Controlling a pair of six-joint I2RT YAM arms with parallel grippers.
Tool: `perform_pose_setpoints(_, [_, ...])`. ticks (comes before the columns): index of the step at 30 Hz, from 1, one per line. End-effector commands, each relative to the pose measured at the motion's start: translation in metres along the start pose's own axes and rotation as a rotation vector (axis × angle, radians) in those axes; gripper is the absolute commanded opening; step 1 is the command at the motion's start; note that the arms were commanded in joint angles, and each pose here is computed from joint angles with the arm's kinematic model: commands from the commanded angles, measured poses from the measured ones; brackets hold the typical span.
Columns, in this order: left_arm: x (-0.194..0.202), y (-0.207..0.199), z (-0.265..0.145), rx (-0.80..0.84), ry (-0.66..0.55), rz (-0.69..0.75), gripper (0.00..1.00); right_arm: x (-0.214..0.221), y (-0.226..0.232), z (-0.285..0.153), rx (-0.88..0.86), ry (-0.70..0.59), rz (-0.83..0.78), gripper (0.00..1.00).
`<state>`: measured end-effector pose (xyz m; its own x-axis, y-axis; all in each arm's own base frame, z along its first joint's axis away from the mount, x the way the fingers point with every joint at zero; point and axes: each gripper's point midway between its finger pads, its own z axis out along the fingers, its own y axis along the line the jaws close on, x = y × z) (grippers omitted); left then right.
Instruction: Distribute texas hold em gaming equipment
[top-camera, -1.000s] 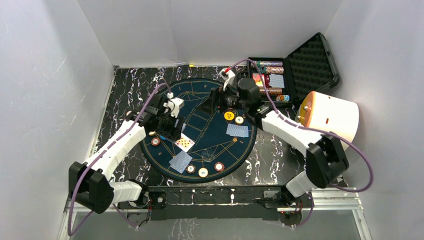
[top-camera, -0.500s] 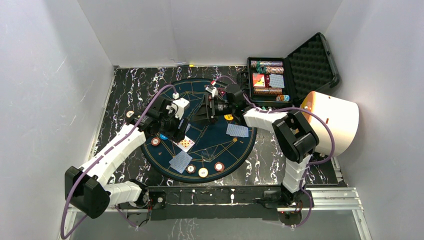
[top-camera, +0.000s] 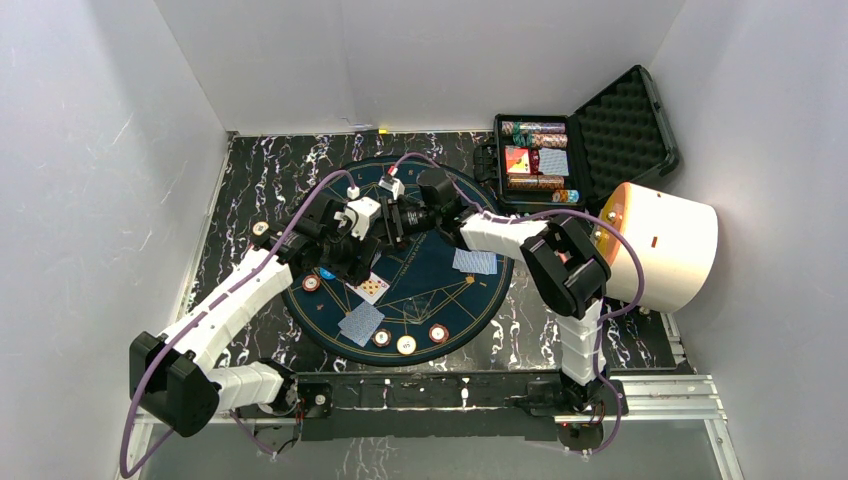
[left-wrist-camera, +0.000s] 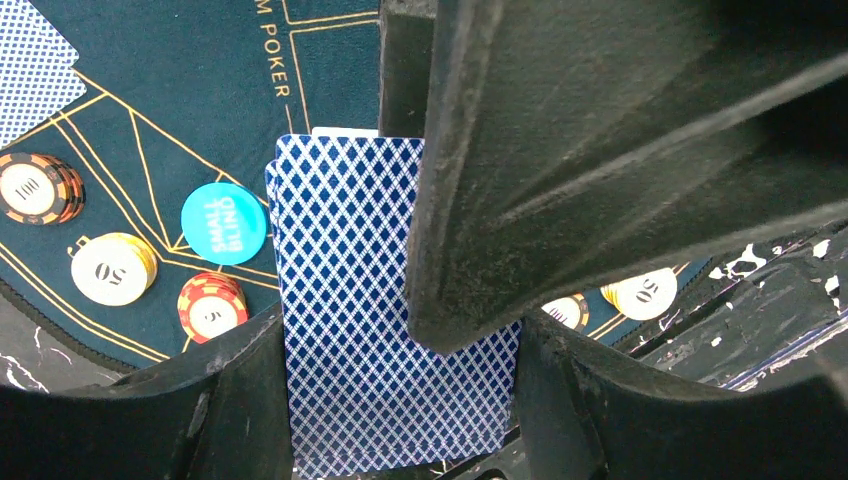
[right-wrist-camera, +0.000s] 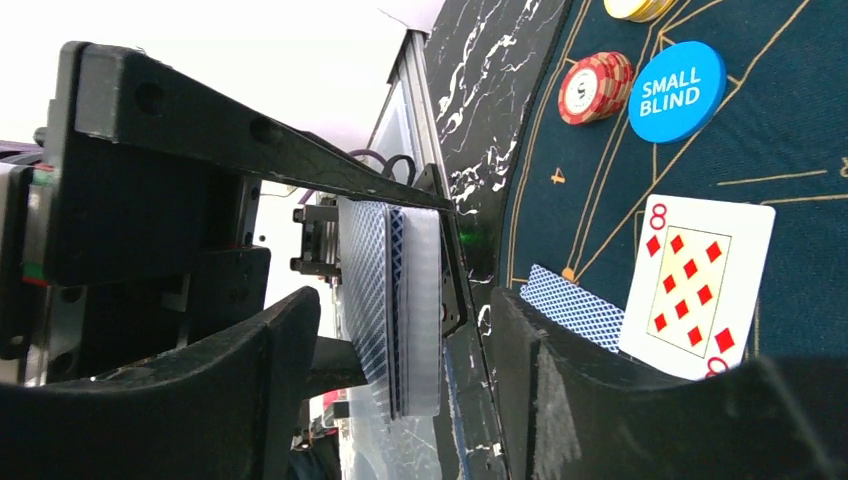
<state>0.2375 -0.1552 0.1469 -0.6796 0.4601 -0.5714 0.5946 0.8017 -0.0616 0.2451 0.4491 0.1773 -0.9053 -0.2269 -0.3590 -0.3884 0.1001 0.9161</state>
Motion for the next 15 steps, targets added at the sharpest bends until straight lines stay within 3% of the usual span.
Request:
perform_pose_setpoints(1, [-0.011,-0.003,-0.009,0.004,-0.045,0.011,0.00,-0.014,0.009,-0.006,0.018,-0.025,-0.081,0.70])
perform_pose_setpoints(9, [-0.009,-0.004,-0.009,0.008,-0.039,0.005,0.00,-0.025,0.003,-0.021,0.089,-0.045,-0.125,0.63])
perform_pose_setpoints(15, [-0.008,-0.005,-0.008,0.012,-0.032,-0.003,0.00,-0.032,0.012,-0.030,0.080,-0.062,-0.159,0.64])
